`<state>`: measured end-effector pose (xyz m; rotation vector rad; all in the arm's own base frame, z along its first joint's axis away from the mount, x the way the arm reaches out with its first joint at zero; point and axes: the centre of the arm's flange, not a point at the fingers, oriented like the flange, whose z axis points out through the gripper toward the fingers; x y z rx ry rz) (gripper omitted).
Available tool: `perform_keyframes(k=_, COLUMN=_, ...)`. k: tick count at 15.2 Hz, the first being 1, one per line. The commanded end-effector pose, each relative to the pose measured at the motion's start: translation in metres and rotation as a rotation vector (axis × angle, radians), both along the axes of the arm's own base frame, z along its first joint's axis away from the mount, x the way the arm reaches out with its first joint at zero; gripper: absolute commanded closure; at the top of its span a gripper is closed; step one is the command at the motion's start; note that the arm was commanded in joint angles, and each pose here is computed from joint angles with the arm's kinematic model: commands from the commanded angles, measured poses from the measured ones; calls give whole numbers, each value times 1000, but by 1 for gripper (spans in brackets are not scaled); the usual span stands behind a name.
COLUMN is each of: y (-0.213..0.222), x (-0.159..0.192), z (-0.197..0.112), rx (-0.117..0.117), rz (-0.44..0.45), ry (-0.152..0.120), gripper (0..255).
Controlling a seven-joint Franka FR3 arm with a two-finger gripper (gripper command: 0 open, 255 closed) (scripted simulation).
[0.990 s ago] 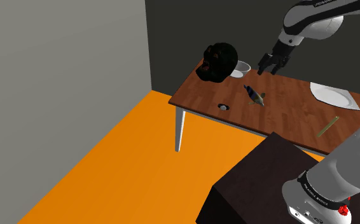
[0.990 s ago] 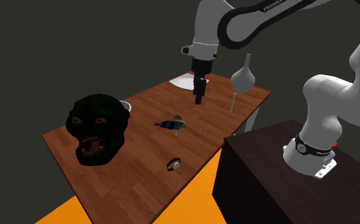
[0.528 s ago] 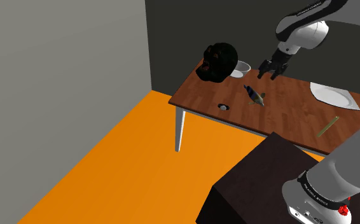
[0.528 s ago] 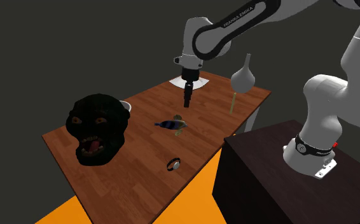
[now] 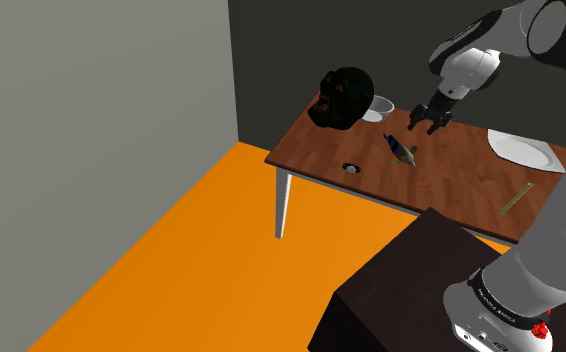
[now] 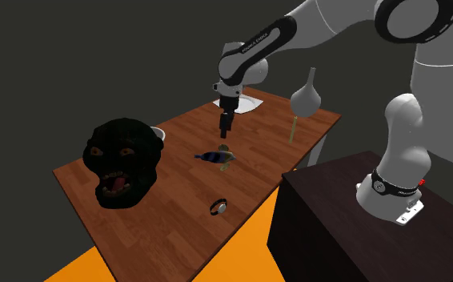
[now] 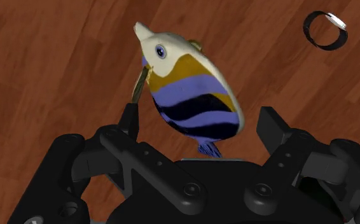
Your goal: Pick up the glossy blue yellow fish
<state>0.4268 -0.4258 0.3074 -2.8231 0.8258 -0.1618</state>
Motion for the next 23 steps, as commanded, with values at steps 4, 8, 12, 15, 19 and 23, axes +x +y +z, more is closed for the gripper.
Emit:
perform_keyframes(k=4, y=-52, x=-1, z=-49, rx=41, rz=-77, ry=-4, gripper=0)
perform_keyframes(k=8, y=-56, x=-1, z=-68, rx=44, rz=-83, ry=-4, gripper=0)
perform_keyframes(k=12, y=-56, x=-1, z=-93, rx=44, rz=-83, ry=-4, gripper=0)
perform_keyframes(k=15, y=-56, x=-1, z=-92, rx=44, rz=-83, ry=-4, gripper=255)
perform_keyframes(k=19, y=-56, x=-1, z=-92, rx=44, rz=-83, ry=-4, gripper=255)
perform_keyframes(k=23, y=-56, x=-1, z=-92, rx=44, rz=-83, ry=-4, gripper=255)
